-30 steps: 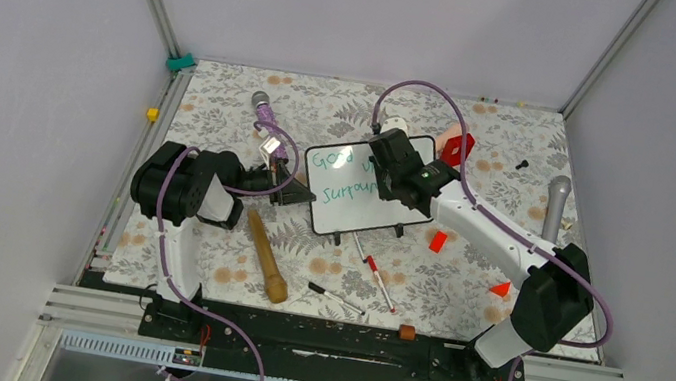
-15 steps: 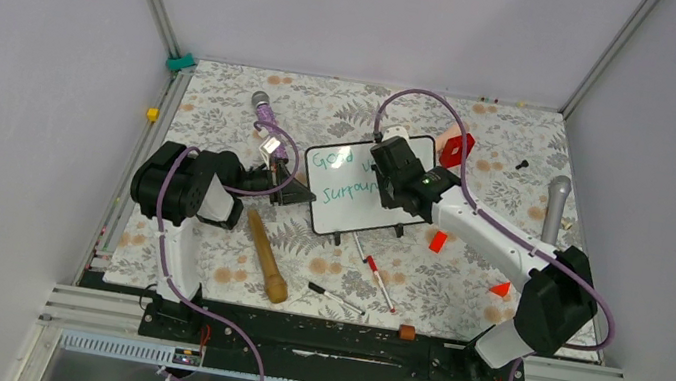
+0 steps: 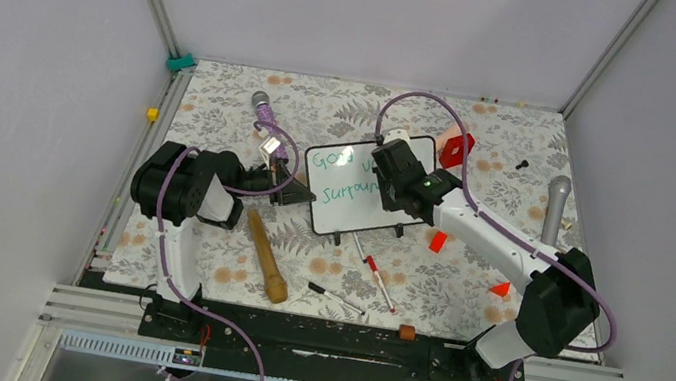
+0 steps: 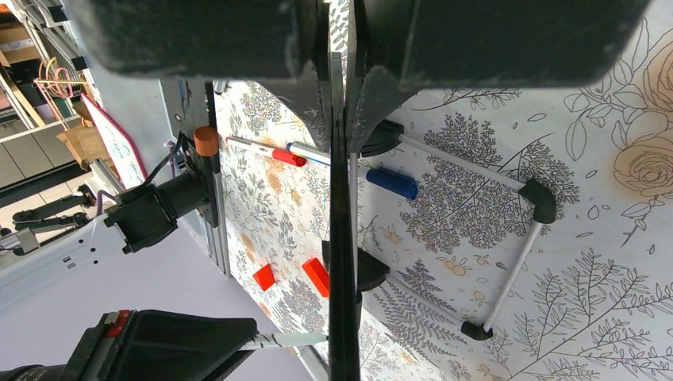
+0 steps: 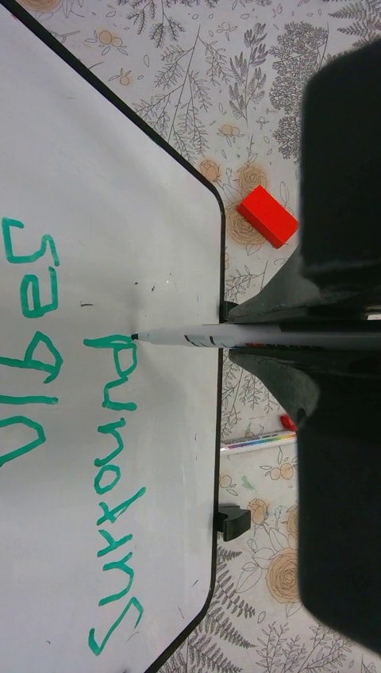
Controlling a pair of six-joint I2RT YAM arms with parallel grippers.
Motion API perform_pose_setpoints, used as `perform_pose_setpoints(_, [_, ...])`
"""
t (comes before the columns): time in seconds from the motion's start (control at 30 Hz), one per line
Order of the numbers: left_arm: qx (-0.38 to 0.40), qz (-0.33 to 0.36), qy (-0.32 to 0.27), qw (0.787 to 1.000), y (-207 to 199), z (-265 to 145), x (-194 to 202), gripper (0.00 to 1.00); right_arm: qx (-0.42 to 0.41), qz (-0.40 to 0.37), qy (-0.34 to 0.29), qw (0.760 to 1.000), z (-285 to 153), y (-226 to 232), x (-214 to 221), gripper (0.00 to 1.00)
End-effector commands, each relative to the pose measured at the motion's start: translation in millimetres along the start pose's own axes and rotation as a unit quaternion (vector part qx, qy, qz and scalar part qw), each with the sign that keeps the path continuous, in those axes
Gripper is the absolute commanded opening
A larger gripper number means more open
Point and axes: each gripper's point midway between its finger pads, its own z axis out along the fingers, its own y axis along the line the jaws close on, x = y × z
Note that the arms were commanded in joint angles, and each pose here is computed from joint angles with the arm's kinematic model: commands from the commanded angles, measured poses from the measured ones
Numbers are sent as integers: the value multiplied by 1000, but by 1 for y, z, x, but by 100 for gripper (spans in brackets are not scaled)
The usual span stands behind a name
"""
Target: Write a sentence on the whiteboard
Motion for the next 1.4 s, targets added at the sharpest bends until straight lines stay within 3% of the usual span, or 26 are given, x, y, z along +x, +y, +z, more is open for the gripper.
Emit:
perform_pose_setpoints(0.0, [1,18,4,1000,6,2,4,2,16,21,-30,999,-12,-14,-11,0])
perform_pose_setpoints(0.27, [2,21,4,1000,5,1,3,4,-1,46,-101,994,-48,-24,-25,0])
perform_pose_setpoints(0.43, [6,15,7,1000,5,0,2,24,-5,57,-128,990,-62,-31,-25,0])
perform_pose_setpoints(0.83, [-12,5,-16,1000,1,-5,-10,55,-22,69,-141,987,-77,-33,-18,0])
perform_pose_setpoints(1.0, [-25,49,-36,998,-11,-11,-18,58,-24,72,-147,986,-81,-34,-17,0])
perform_pose_setpoints(1.37, [-62,37,-84,994,-24,-40,-38,68,-31,87,-169,981,-99,-41,-15,0])
